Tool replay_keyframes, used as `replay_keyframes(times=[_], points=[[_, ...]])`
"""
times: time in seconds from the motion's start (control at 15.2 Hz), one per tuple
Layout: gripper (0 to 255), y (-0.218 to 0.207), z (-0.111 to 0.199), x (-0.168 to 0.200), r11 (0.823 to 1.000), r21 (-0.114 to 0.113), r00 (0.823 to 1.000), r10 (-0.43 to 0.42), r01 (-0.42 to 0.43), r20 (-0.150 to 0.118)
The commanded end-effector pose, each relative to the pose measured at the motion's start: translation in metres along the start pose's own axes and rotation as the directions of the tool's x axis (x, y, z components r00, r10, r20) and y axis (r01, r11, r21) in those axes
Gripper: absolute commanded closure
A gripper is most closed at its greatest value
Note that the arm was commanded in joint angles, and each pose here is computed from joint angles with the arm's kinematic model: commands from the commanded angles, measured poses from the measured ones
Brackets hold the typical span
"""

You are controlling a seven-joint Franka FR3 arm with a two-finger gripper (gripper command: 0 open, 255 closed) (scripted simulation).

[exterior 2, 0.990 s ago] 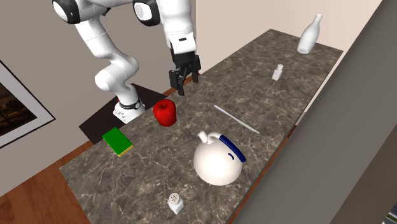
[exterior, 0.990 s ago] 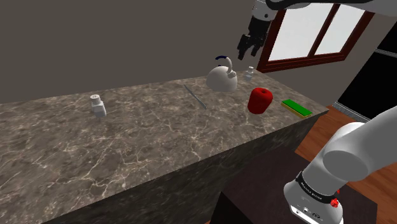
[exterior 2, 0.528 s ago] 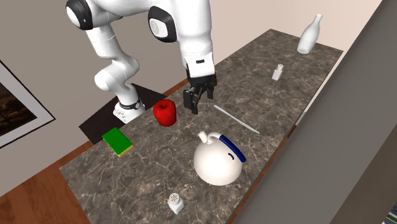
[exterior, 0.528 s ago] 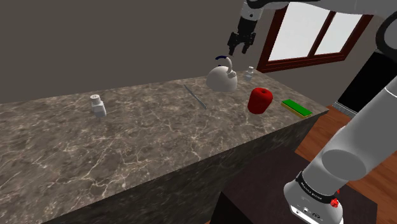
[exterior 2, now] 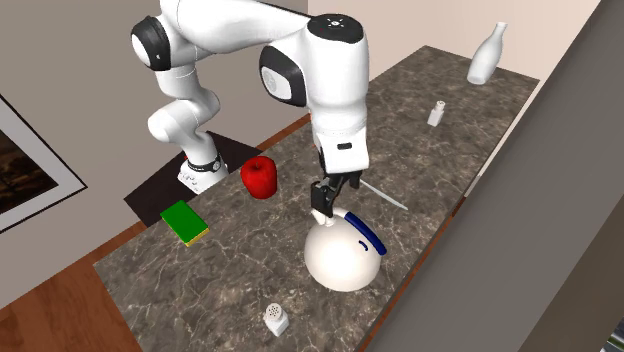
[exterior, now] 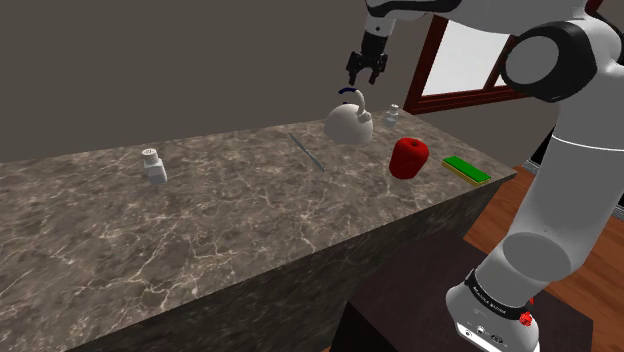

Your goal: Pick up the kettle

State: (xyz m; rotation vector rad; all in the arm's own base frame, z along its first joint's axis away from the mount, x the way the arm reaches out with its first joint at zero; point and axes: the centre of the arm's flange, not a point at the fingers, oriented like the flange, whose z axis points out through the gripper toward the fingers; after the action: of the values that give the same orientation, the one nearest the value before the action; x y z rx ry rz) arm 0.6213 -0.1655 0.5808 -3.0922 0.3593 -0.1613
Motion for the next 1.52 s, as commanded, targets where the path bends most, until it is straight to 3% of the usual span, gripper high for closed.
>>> replay_keyframes(times=[0.0, 0.46, 0.53, 1.12, 1.45], points=[[0, 0.002, 0.009, 0.005, 1.0, 0.002, 1.0, 0.004, -0.004, 0.001], [0, 0.003, 0.039, 0.002, 1.0, 0.002, 1.0, 0.004, -0.004, 0.001], [255, 0.003, 0.038, 0.001, 1.0, 0.002, 1.0, 0.004, -0.004, 0.001], [255, 0.003, 0.039, 0.002, 1.0, 0.002, 1.0, 0.004, -0.004, 0.001], [255, 0.002, 0.012, 0.004, 1.0, 0.002, 1.0, 0.004, -0.004, 0.001]])
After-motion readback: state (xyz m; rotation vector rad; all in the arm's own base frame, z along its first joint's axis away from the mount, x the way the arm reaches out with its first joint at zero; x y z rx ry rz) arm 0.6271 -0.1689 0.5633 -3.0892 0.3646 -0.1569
